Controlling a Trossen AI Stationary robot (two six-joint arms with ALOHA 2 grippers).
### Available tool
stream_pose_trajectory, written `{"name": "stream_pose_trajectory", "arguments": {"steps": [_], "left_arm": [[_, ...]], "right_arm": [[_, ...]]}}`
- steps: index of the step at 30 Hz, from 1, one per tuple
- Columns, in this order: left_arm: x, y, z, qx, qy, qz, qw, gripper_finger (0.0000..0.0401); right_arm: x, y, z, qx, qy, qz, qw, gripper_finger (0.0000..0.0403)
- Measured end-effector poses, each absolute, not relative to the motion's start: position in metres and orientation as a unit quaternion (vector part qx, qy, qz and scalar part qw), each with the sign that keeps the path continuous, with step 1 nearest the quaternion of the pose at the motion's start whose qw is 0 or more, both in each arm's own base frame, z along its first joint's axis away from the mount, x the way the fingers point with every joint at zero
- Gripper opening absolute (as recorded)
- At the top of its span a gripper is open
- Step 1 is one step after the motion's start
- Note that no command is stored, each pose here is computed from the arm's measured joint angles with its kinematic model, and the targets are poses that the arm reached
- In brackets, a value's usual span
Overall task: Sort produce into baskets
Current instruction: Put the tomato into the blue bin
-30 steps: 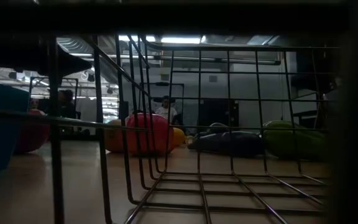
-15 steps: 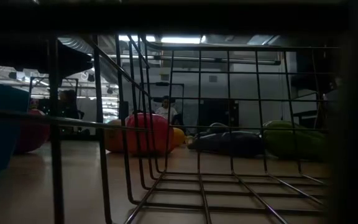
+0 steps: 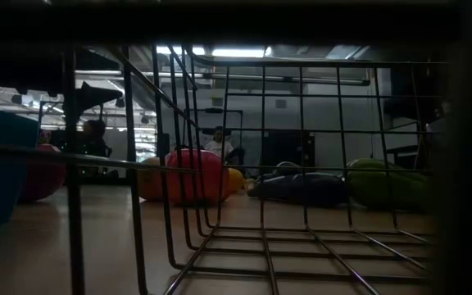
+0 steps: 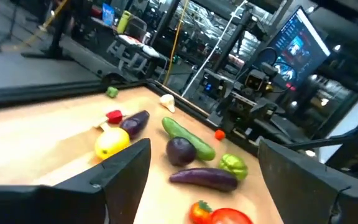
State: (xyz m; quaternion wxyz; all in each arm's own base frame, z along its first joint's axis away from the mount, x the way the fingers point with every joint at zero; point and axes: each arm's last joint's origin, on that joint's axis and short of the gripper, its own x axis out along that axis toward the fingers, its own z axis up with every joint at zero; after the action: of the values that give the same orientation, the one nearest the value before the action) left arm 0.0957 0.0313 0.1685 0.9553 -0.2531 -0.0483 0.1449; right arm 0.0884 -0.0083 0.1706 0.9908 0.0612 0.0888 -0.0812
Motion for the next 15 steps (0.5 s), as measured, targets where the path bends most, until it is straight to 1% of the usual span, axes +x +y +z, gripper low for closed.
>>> {"name": "stream_pose_trajectory", "arguments": {"steps": [4, 8, 11, 15], "left_arm": [[0.096, 0.029, 0.174, -0.225, -0.064, 0.103, 0.967, 0.0292], [0.095, 0.029, 0.182, -0.217, -0.091, 0.092, 0.968, 0.0292], [0.094, 0.028, 0.192, -0.217, -0.083, 0.094, 0.968, 0.0292], [0.094, 0.028, 0.216, -0.210, -0.045, 0.103, 0.971, 0.0292]], "right_arm": [[0.088, -0.008, 0.171, 0.061, 0.089, -0.081, 0.991, 0.0365], [0.088, -0.008, 0.171, 0.061, 0.089, -0.081, 0.991, 0.0365], [0.088, -0.008, 0.171, 0.061, 0.089, -0.081, 0.991, 0.0365], [0.088, -0.008, 0.171, 0.061, 0.089, -0.081, 0.991, 0.0365]]}}
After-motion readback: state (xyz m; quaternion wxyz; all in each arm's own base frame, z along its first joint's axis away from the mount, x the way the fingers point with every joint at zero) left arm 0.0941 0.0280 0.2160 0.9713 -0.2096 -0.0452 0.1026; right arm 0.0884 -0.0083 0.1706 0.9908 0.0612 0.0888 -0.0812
